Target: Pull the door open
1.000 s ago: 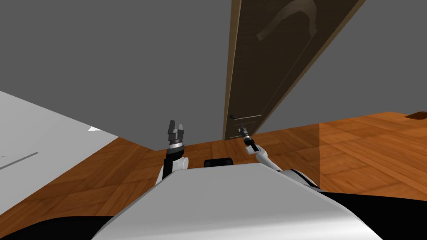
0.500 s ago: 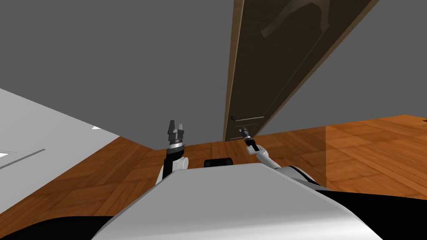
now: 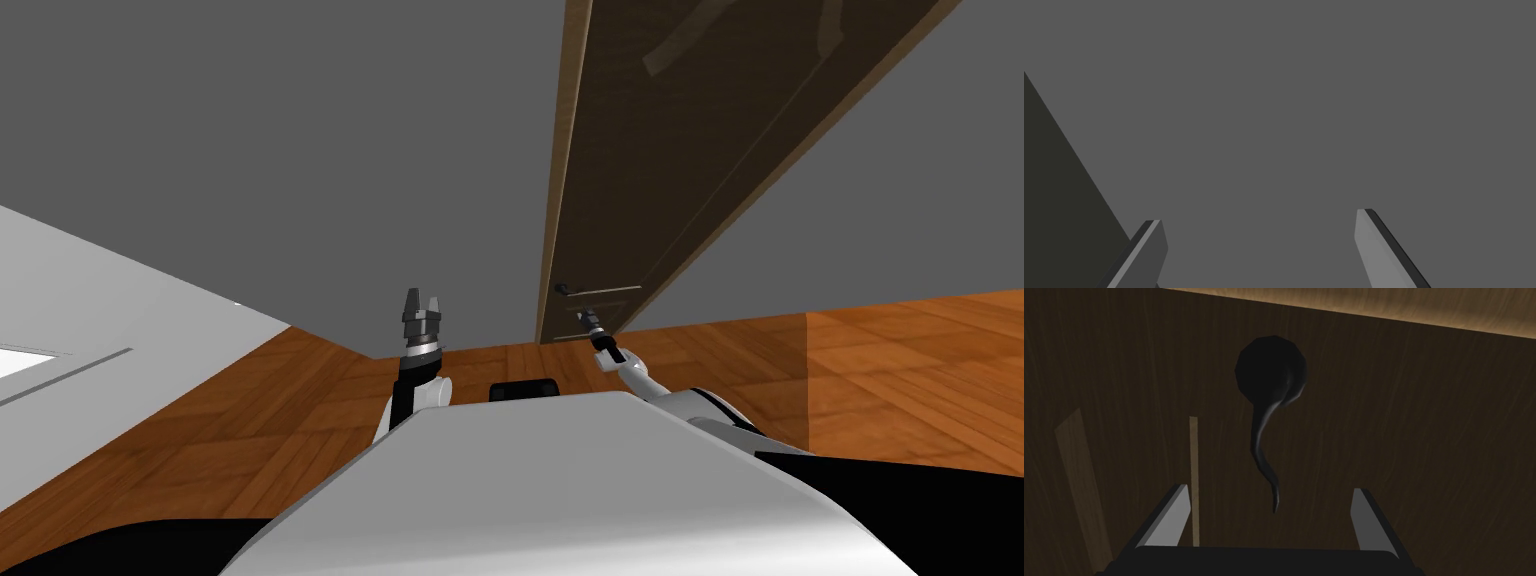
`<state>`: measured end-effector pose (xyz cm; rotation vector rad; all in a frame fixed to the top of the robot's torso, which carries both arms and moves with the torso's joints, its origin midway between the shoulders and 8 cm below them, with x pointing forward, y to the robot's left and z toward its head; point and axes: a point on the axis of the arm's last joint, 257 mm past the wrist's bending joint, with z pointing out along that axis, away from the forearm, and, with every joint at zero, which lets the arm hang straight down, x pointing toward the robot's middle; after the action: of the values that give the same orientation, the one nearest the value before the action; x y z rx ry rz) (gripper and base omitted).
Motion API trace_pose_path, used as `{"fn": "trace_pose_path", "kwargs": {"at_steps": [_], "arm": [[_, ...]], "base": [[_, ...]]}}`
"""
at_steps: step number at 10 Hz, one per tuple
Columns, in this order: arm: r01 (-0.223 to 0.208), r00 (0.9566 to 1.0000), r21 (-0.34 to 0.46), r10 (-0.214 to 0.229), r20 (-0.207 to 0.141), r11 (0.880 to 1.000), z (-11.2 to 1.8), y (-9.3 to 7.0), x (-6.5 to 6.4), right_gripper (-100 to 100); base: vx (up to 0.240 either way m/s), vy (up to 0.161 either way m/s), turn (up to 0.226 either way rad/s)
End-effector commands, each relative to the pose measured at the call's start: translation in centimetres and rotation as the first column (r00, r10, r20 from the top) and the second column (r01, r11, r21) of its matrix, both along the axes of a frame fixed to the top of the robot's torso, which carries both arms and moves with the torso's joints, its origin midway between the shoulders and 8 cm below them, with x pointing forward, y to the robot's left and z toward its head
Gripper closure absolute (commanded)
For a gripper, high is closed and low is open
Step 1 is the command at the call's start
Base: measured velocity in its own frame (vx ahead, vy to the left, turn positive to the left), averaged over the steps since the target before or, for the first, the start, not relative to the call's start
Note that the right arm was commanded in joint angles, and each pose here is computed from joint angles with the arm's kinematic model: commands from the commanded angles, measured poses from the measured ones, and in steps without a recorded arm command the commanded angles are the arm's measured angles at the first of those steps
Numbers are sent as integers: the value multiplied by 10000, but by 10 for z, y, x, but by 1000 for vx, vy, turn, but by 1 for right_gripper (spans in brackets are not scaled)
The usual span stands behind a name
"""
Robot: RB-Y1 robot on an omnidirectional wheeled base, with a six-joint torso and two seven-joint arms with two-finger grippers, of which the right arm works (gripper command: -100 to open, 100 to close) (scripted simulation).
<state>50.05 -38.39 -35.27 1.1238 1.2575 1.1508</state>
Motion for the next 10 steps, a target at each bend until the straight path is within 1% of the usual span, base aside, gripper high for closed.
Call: {"fn": "trace_pose_path", "kwargs": {"at_steps": [1, 2, 3, 4, 7, 8, 9, 10], "arm": [[0, 10000, 0, 0, 0, 10000, 0, 0, 0, -100], [175, 9998, 3, -175, -21, 9998, -1, -12, -4, -100], [236, 9997, 6, -236, -26, 9997, -1, -16, -6, -100], [373, 9993, 10, -373, -37, 9993, -1, -24, -10, -100], [786, 9969, 18, -786, -61, 9969, -2, -51, -21, -100], [881, 9961, 19, -881, -64, 9961, -2, -57, -24, -100], [815, 9966, 11, -815, -67, 9967, -1, -52, -21, -100], [815, 9966, 11, -815, -67, 9967, -1, -52, -21, 100]], "base": [[43, -31, 12], [136, 21, 119], [202, 20, 106], [191, 11, 98], [201, 1, 141], [199, -15, 119], [88, -11, 23], [-10, 2, -18]]}}
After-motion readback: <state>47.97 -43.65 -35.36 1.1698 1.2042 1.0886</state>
